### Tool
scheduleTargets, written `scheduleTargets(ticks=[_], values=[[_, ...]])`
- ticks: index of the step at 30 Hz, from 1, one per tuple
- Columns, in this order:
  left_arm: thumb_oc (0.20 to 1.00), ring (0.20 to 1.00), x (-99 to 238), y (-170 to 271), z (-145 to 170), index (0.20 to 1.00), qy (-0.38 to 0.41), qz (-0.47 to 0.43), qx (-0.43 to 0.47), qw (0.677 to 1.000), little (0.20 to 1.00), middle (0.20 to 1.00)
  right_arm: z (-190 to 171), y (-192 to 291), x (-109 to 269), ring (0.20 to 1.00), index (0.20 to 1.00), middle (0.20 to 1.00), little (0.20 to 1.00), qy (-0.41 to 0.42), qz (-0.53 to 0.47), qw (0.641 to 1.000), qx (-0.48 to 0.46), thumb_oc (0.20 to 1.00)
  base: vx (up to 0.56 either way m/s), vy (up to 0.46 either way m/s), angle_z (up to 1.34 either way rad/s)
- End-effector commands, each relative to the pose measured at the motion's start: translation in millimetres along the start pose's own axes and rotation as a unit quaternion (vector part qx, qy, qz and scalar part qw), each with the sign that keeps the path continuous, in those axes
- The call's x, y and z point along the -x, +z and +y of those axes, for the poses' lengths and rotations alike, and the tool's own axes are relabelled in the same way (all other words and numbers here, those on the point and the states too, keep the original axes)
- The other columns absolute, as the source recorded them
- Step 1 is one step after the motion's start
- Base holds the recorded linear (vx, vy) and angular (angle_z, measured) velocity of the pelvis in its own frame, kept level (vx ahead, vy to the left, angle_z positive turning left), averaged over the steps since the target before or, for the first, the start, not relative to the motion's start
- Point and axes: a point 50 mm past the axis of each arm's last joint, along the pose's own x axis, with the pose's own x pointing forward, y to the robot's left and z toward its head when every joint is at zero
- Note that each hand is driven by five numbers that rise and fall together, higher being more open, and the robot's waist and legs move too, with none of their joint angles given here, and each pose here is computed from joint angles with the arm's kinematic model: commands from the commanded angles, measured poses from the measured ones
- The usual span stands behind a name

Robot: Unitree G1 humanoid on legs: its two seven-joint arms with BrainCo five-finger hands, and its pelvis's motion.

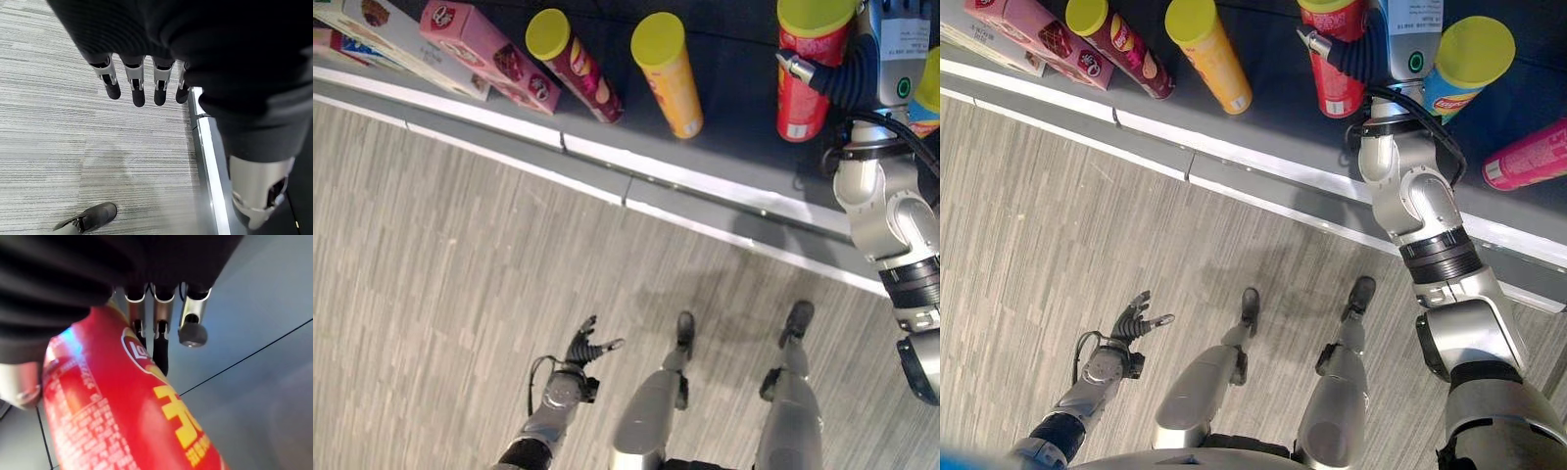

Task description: Put the goods on the table back onto the shelves and tidy them up.

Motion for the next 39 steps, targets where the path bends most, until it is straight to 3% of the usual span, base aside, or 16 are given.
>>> scheduleTargets(ticks=[1, 15, 39], values=[[1.0, 1.0, 2, -4, 5, 1.0, 0.004, 0.0, -0.008, 1.0, 1.0, 1.0, -20, 18, -32, 0.2, 0.2, 0.2, 0.2, -0.061, -0.047, 0.997, -0.017, 0.2, 0.0, 0.004, 0.04], [1.0, 1.0, 2, 1, 3, 1.0, 0.004, -0.012, -0.003, 1.0, 1.0, 1.0, -2, 8, -28, 0.2, 0.2, 0.2, 0.2, -0.035, -0.006, 0.999, -0.023, 0.2, 0.0, 0.005, 0.07], [1.0, 1.0, 0, 6, -3, 1.0, 0.004, -0.019, 0.002, 1.0, 1.0, 1.0, -13, -6, -32, 0.2, 0.2, 0.2, 0.2, -0.074, 0.013, 0.997, 0.002, 0.2, 0.0, 0.0, 0.0]])
